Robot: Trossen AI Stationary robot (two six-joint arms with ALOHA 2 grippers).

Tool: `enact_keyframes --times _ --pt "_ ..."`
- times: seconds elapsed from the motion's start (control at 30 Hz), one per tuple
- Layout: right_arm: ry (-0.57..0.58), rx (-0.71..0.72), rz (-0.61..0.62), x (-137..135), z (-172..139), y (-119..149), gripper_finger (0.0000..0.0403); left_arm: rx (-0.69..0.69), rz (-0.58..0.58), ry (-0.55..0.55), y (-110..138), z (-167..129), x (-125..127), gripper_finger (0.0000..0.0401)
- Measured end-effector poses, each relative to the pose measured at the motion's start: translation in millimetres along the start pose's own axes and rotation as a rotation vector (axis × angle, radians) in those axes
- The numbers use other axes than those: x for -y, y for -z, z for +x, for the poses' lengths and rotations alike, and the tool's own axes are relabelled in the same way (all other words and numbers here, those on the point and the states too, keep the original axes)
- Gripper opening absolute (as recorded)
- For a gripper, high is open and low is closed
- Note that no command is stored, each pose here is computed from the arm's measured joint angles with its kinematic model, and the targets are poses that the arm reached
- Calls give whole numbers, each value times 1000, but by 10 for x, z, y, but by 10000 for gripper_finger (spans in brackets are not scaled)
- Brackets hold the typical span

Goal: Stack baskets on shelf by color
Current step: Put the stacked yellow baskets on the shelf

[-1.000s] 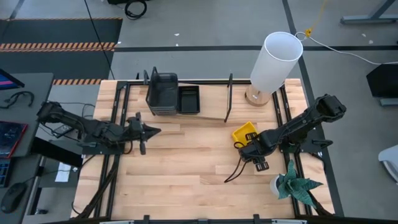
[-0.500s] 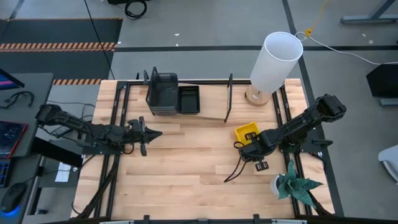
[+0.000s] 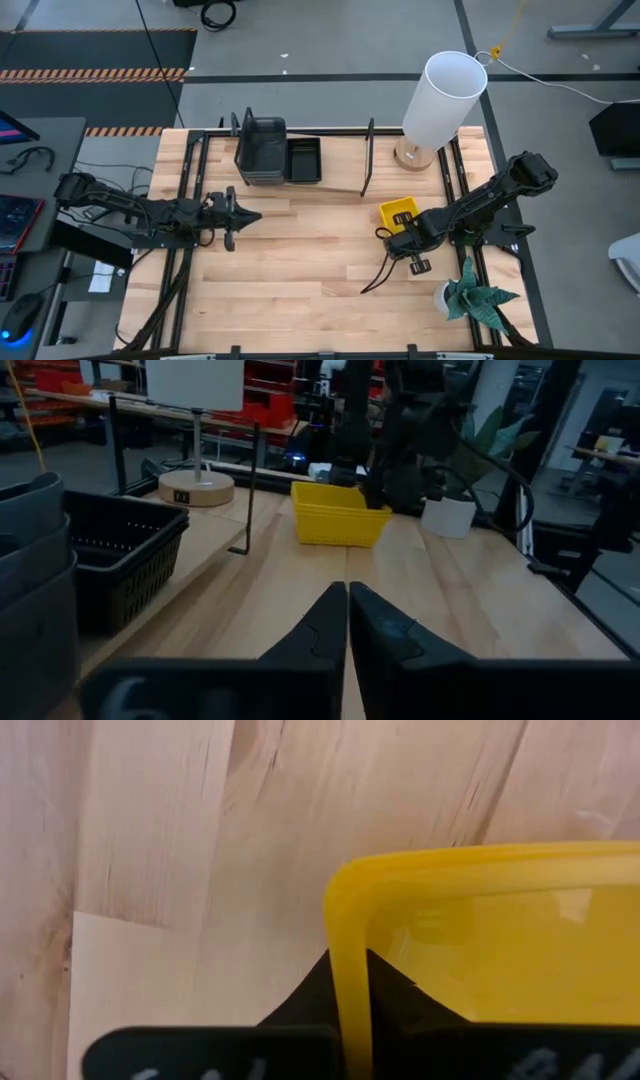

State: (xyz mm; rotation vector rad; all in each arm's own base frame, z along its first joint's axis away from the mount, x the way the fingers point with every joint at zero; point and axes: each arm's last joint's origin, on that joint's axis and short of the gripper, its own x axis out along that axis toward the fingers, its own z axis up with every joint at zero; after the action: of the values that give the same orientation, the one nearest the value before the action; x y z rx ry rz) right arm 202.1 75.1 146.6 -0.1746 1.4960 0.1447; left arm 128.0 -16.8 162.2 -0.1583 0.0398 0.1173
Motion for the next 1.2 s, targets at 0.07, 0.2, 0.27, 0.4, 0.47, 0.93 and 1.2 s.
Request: enact_keyframes --times 0.07,0.2,0.27,0.4,0.47,0.93,1.2 --pt "0 1 0 0 0 0 13 1 -1 -4 0 0 -1 30" --pt "-1 4 4 -2 -19 -18 12 1 -22 -5 0 0 -2 40" --pt "-4 9 8 -7 -52 -51 11 1 -56 -6 0 0 -2 41" --pt "-33 49 6 -23 -143 -144 10 2 -126 -7 0 0 -2 37" --pt "-42 61 5 -30 -176 -174 10 2 -132 -7 0 0 -2 33" --pt "-112 188 79 7 -320 -376 9 2 -131 -7 1 0 -3 40" --pt "-156 347 155 17 -393 -564 9 2 -132 -7 1 0 -3 32"
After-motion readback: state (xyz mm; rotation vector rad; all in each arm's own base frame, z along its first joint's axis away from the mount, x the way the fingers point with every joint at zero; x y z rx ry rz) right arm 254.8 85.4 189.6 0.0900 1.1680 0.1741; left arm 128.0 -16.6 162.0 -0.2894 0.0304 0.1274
